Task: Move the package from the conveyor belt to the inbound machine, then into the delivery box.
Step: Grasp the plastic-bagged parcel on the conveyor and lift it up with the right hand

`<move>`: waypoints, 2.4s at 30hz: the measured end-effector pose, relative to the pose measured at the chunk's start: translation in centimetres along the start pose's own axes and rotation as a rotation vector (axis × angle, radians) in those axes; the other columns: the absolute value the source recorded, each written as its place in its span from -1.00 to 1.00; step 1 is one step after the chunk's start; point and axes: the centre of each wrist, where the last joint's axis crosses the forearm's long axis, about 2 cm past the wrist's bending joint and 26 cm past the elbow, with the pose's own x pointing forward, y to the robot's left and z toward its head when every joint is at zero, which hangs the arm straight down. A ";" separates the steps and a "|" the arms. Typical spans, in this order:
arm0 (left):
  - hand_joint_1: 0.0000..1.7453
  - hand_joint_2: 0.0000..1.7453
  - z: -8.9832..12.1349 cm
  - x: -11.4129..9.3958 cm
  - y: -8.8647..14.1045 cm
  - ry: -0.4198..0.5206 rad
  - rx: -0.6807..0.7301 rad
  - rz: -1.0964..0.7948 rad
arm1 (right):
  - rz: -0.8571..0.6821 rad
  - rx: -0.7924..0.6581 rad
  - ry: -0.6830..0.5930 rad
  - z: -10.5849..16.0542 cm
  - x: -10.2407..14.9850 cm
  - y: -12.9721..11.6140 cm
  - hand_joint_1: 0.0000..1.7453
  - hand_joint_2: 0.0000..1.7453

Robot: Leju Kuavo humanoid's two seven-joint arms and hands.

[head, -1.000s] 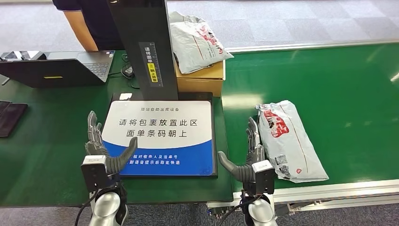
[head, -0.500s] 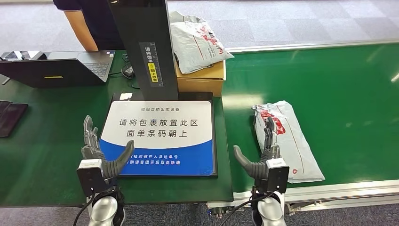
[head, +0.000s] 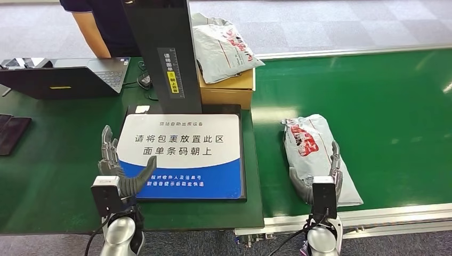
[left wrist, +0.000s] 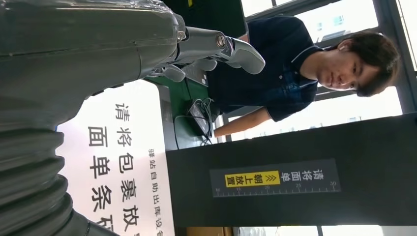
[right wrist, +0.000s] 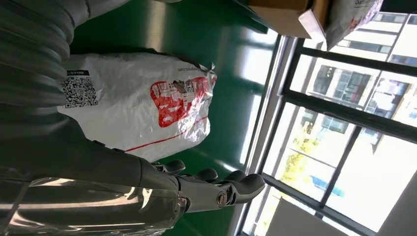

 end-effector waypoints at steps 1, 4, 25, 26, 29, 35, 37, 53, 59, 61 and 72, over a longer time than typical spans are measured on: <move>-1.00 1.00 0.0 0.0 0.0 0.001 -0.002 0.001 | 0.005 0.002 0.007 0.0 -0.2 -0.1 -1.00 1.00; -1.00 1.00 0.0 -0.2 -0.1 0.007 -0.006 0.002 | 0.016 0.000 0.020 0.1 -0.6 -0.3 -1.00 1.00; -1.00 1.00 0.0 -0.4 -0.5 0.015 -0.031 0.006 | 0.254 0.082 0.080 0.5 -1.7 0.0 -1.00 1.00; -1.00 1.00 -0.1 -0.4 -0.6 0.012 -0.034 0.006 | 0.272 0.093 0.086 0.5 -1.8 0.1 -1.00 1.00; -1.00 1.00 -0.5 -0.3 -0.9 0.004 -0.042 0.011 | 0.309 0.123 0.106 0.4 -2.3 0.5 -1.00 1.00; -1.00 1.00 -0.8 -0.2 -1.2 0.014 -0.042 0.007 | 0.556 0.105 0.222 -0.3 -4.5 1.2 -1.00 1.00; -1.00 1.00 -0.8 -0.1 -1.2 0.017 -0.038 0.003 | 0.562 0.125 0.242 -0.3 -5.4 1.3 -1.00 1.00; -1.00 1.00 -0.1 0.5 -0.2 0.017 0.011 -0.021 | 0.537 0.193 0.312 -0.7 -6.5 2.1 -1.00 1.00; -1.00 1.00 0.3 0.6 0.2 0.019 0.024 -0.030 | 0.527 0.165 0.340 -1.1 -6.6 1.4 -0.98 1.00; -1.00 1.00 0.3 0.6 0.2 0.021 0.025 -0.031 | 0.527 0.159 0.346 -1.2 -6.6 1.1 -0.70 1.00; -1.00 1.00 0.3 0.6 0.3 0.022 0.022 -0.035 | 0.533 0.136 0.350 -1.1 -6.8 0.1 0.76 1.00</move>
